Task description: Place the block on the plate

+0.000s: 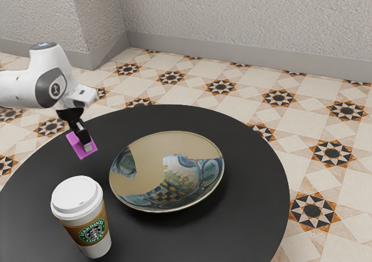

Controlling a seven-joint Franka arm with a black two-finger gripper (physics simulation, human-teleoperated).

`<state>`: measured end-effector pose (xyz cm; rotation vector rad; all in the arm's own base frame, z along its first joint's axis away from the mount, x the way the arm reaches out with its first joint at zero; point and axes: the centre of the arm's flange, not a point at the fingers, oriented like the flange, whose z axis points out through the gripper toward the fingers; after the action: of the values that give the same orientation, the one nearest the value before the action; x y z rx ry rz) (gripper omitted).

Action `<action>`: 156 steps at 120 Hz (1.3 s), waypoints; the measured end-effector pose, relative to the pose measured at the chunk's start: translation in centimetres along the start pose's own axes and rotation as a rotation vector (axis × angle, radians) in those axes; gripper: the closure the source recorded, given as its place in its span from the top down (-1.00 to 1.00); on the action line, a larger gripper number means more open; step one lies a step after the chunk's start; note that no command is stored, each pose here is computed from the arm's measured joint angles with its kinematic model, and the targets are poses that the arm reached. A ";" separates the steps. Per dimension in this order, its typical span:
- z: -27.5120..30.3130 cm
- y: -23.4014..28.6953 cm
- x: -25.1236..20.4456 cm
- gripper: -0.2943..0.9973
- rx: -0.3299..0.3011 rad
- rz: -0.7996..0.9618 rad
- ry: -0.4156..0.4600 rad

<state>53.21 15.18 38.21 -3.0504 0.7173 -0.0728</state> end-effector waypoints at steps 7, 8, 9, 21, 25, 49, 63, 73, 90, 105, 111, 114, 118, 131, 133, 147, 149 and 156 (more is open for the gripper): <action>-1.1 0.7 0.4 0.12 -0.006 0.015 0.002; -1.1 0.8 0.4 0.12 -0.007 0.017 0.001; -1.2 0.9 0.5 0.12 -0.008 0.020 0.001; -2.1 2.7 2.5 0.12 -0.018 0.067 -0.004; -2.2 3.5 3.5 0.12 -0.022 0.088 -0.008; -0.5 10.0 10.9 0.12 -0.061 0.242 -0.050; 0.9 12.8 13.3 0.12 -0.091 0.291 -0.069; 1.8 14.0 14.4 0.12 -0.106 0.309 -0.081; 4.0 15.6 18.0 0.12 -0.114 0.349 -0.092; 6.9 16.2 18.9 0.13 -0.126 0.360 -0.127; 7.9 16.2 18.9 0.13 -0.131 0.360 -0.140; 8.2 16.2 18.9 0.13 -0.131 0.360 -0.144; 8.5 16.2 18.9 0.13 -0.132 0.360 -0.148; 9.3 16.2 18.7 0.27 -0.140 0.358 -0.159; 9.3 16.2 18.7 0.29 -0.140 0.358 -0.160; 9.2 16.2 18.7 0.40 -0.141 0.357 -0.157; 9.1 16.2 18.7 0.41 -0.140 0.357 -0.155; 8.0 16.1 18.8 0.44 -0.135 0.357 -0.141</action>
<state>63.17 -7.64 30.79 -2.9513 1.2840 0.1973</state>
